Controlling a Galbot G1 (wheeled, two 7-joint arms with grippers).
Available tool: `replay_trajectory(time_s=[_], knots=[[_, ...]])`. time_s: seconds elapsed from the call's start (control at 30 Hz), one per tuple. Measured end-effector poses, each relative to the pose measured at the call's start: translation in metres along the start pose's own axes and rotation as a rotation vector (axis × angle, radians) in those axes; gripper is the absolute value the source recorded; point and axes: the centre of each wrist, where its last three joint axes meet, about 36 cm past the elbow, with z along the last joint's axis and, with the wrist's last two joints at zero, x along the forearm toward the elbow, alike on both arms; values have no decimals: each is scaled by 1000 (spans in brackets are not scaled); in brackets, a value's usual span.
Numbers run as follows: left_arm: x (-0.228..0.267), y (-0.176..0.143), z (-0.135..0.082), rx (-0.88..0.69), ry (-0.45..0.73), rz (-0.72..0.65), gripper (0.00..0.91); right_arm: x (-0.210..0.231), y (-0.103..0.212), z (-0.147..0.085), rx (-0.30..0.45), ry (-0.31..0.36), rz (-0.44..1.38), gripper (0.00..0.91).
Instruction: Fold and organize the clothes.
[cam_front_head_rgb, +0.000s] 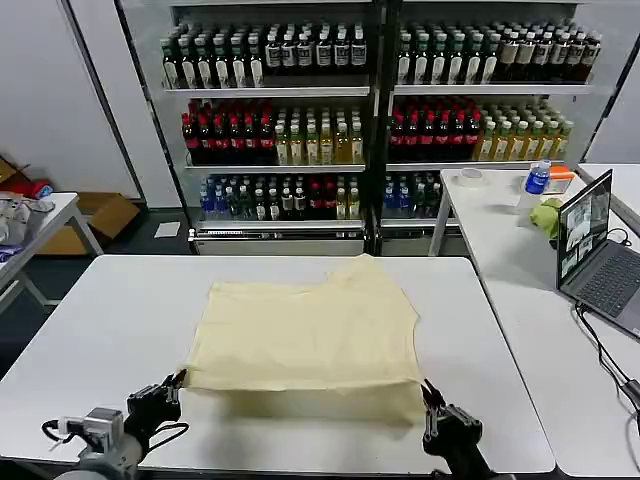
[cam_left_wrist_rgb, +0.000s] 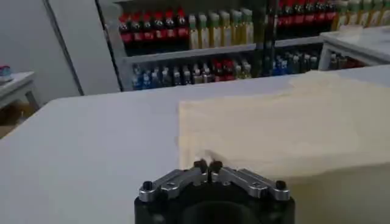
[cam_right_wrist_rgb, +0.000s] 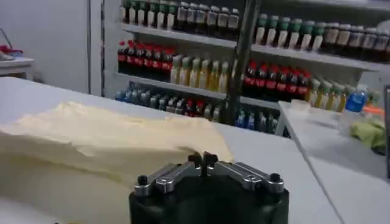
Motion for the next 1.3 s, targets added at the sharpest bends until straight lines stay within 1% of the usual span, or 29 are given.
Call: replay_trajectory(time_s=[0.27, 0.43, 0.57, 0.7, 0.9, 0.93, 0.97, 1.0, 1.3], knots=[[-32, 0, -2, -40, -9, 3, 10, -44, -14, 3, 94, -52, -16, 0], [-52, 0, -1, -58, -3, -4, 10, -72, -21, 3, 141, -87, -22, 0], [-68, 0, -1, -68, 1, -9, 10, -95, -25, 3, 176, -101, -25, 0], [-83, -2, -2, -77, 4, -13, 10, -112, -25, 6, 204, -102, -25, 0], [-101, -8, 0, -89, 13, -12, 10, -129, -17, 19, 230, -74, -36, 0], [-104, -8, 0, -90, 14, -13, 10, -131, -16, 22, 232, -67, -38, 907], [-106, -9, 0, -91, 14, -14, 574, -133, -14, 23, 233, -61, -39, 907], [-107, -10, 0, -93, 14, -15, 907, -134, -14, 25, 235, -56, -38, 907], [-111, -15, 2, -82, 2, -35, 907, -138, -7, 31, 208, -29, -30, 907]])
